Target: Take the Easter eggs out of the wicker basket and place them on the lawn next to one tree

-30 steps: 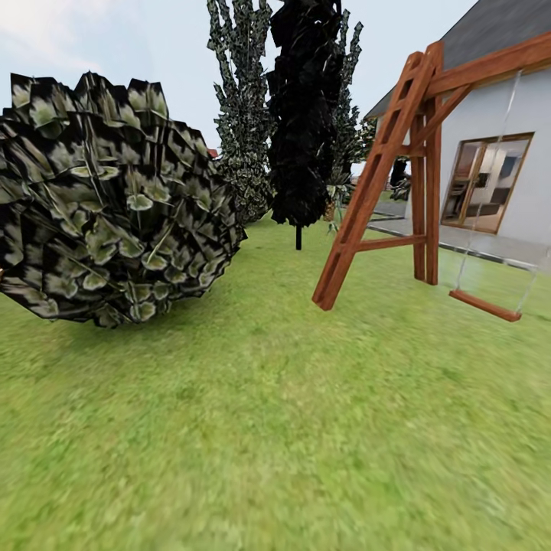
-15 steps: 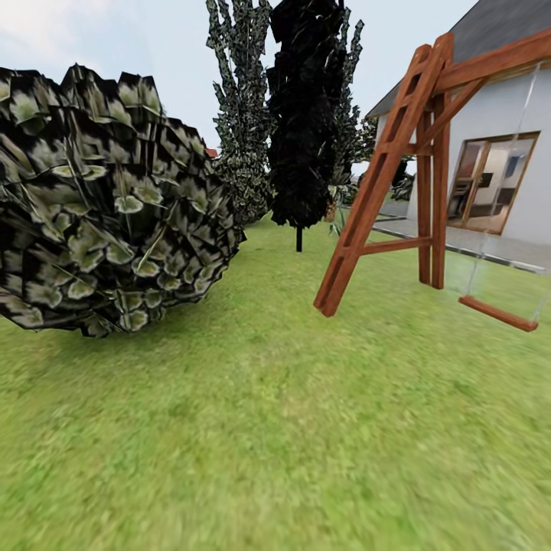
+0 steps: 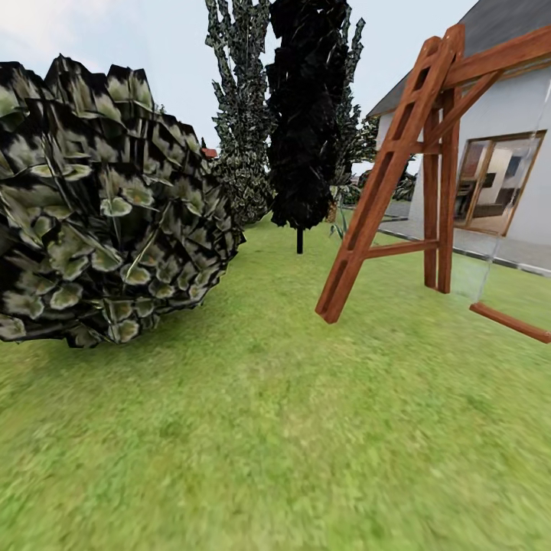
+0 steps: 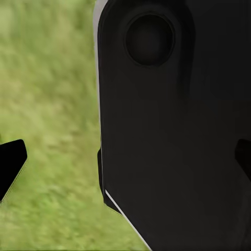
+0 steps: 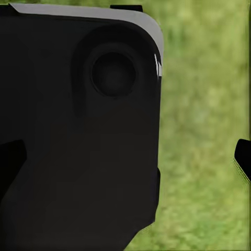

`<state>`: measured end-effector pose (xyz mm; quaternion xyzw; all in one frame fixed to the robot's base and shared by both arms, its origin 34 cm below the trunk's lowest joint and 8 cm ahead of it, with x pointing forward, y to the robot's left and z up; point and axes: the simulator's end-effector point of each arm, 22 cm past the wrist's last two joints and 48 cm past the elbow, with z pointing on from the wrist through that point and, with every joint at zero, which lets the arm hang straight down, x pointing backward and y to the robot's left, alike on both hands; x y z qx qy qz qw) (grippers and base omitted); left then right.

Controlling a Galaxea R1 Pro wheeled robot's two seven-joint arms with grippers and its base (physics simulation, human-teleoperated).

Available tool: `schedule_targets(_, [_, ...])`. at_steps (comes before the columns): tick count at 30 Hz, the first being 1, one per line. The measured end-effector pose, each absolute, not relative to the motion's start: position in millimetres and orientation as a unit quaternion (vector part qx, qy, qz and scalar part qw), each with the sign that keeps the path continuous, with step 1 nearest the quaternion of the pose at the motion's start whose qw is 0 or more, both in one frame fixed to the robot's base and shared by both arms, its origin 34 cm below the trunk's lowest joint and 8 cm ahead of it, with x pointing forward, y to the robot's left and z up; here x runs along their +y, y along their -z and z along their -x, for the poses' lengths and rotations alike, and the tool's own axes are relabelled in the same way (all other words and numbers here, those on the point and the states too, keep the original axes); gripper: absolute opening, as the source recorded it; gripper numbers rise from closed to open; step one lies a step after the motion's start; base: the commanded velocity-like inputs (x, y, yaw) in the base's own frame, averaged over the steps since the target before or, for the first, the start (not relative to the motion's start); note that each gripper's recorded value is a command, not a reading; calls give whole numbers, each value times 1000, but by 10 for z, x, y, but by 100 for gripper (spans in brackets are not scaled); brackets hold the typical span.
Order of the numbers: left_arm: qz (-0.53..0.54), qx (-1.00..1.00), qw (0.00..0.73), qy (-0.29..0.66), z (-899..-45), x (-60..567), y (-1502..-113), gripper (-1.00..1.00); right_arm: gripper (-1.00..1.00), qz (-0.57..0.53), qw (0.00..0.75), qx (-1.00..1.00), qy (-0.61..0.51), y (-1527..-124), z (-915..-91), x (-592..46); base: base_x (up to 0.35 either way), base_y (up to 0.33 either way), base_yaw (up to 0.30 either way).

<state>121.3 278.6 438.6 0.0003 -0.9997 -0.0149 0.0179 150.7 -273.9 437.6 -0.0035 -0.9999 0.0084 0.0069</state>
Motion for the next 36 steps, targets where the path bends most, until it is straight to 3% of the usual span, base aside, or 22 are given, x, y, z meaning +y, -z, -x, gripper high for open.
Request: schedule_targets(36, [-1, -1000, 18, 15, -1213, 2786, -4386, 100, 100, 3, 6, -1000, -8, -4376, -1508, -2739, 346, 0, 0])
